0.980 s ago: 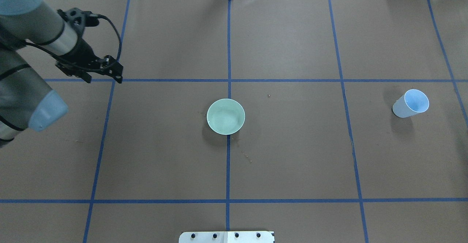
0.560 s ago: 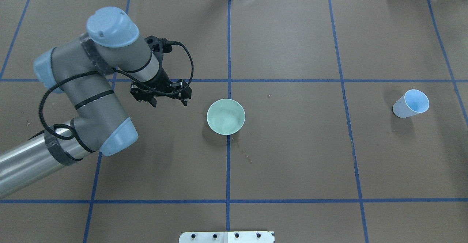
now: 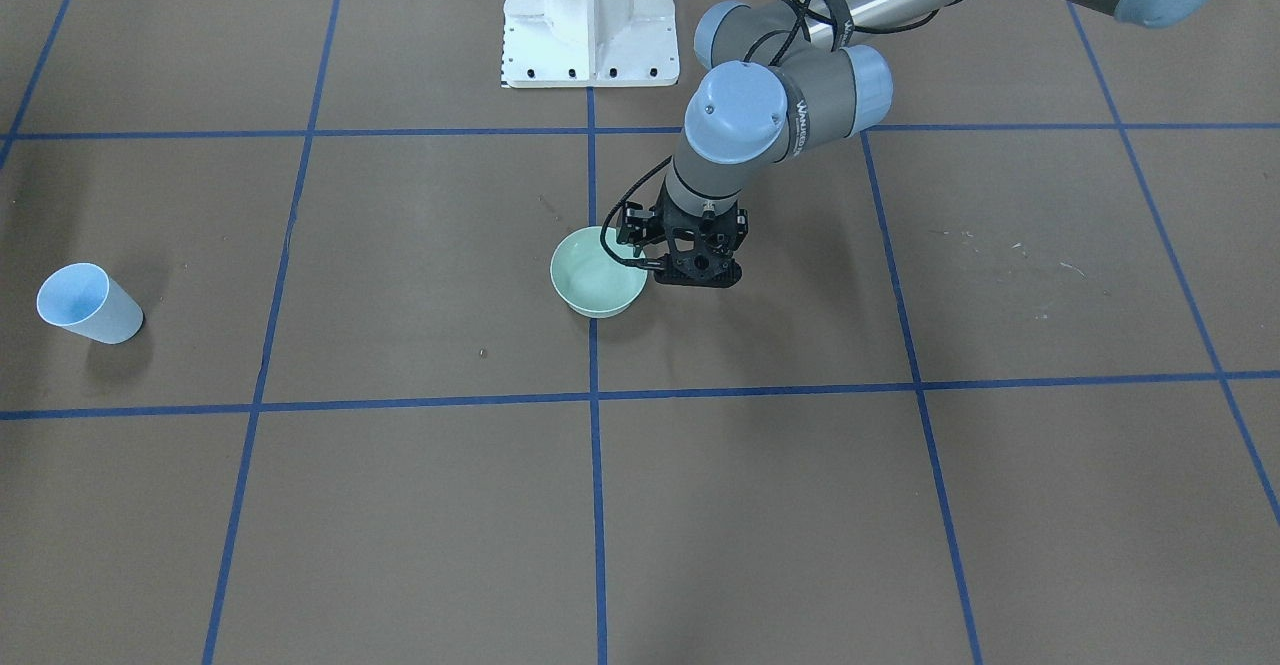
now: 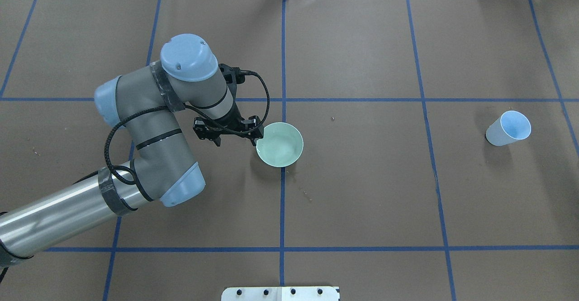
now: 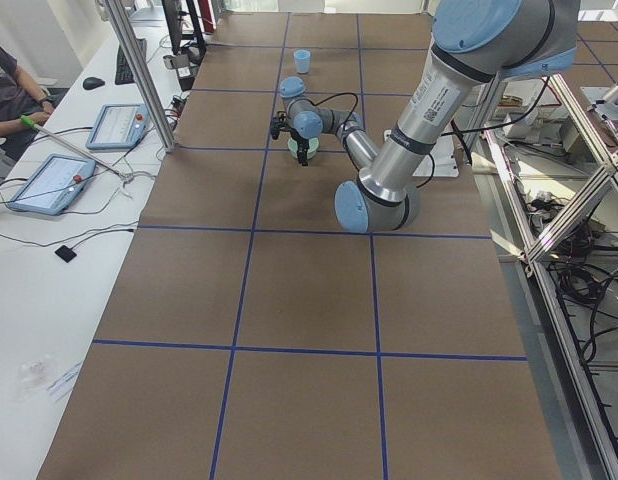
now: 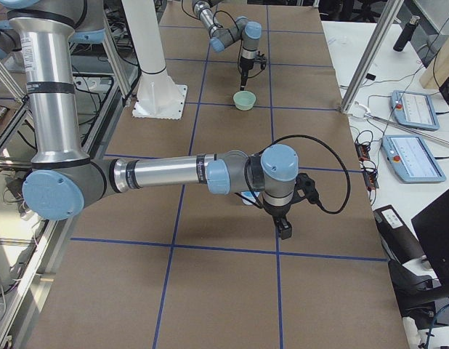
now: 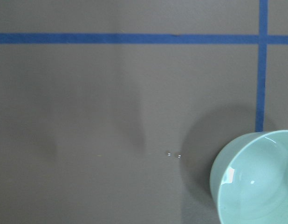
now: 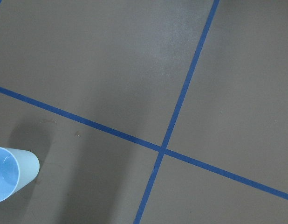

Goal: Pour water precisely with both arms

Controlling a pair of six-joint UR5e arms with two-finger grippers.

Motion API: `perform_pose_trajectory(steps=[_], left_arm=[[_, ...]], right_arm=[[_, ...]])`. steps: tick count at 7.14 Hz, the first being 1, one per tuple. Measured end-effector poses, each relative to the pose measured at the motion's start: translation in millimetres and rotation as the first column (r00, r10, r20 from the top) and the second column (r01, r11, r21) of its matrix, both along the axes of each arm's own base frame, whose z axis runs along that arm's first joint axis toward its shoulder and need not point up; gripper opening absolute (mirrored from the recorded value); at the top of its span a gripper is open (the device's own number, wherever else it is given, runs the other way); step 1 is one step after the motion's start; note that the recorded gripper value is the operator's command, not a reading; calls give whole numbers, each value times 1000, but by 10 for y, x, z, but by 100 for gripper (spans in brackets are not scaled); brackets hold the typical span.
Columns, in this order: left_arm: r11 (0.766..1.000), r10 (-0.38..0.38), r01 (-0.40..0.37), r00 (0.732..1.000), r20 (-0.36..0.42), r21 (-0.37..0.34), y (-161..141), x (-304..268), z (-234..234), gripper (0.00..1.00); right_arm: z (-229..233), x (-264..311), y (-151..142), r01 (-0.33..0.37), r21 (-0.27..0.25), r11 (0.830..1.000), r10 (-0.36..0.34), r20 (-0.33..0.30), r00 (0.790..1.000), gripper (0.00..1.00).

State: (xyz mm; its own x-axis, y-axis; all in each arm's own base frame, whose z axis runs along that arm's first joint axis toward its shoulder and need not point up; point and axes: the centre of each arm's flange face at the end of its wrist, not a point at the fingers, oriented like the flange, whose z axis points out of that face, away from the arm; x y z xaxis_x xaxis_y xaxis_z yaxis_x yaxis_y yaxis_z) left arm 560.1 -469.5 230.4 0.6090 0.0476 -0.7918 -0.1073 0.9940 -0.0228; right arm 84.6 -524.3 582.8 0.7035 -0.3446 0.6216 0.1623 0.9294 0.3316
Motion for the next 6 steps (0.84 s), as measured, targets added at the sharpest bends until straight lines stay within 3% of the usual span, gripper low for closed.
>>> perform_pose_trajectory(steps=[2, 3, 5, 6], left_arm=[[1000, 0, 0, 1000, -8, 5, -47, 90, -91, 82], [1000, -2, 2, 1000, -9, 6, -71, 108, -104, 73], [1000, -6, 6, 1000, -11, 3, -111, 167, -44, 40], [1000, -9, 9, 1000, -11, -2, -118, 187, -25, 6]], right_arm=[[-29, 8, 22, 1, -1, 1000, -1, -4, 1000, 99], [-27, 15, 31, -1, -2, 1000, 1, -4, 1000, 99], [-30, 18, 43, -1, -2, 1000, 1, -4, 1000, 99], [-30, 18, 46, -1, -2, 1000, 1, -4, 1000, 99]])
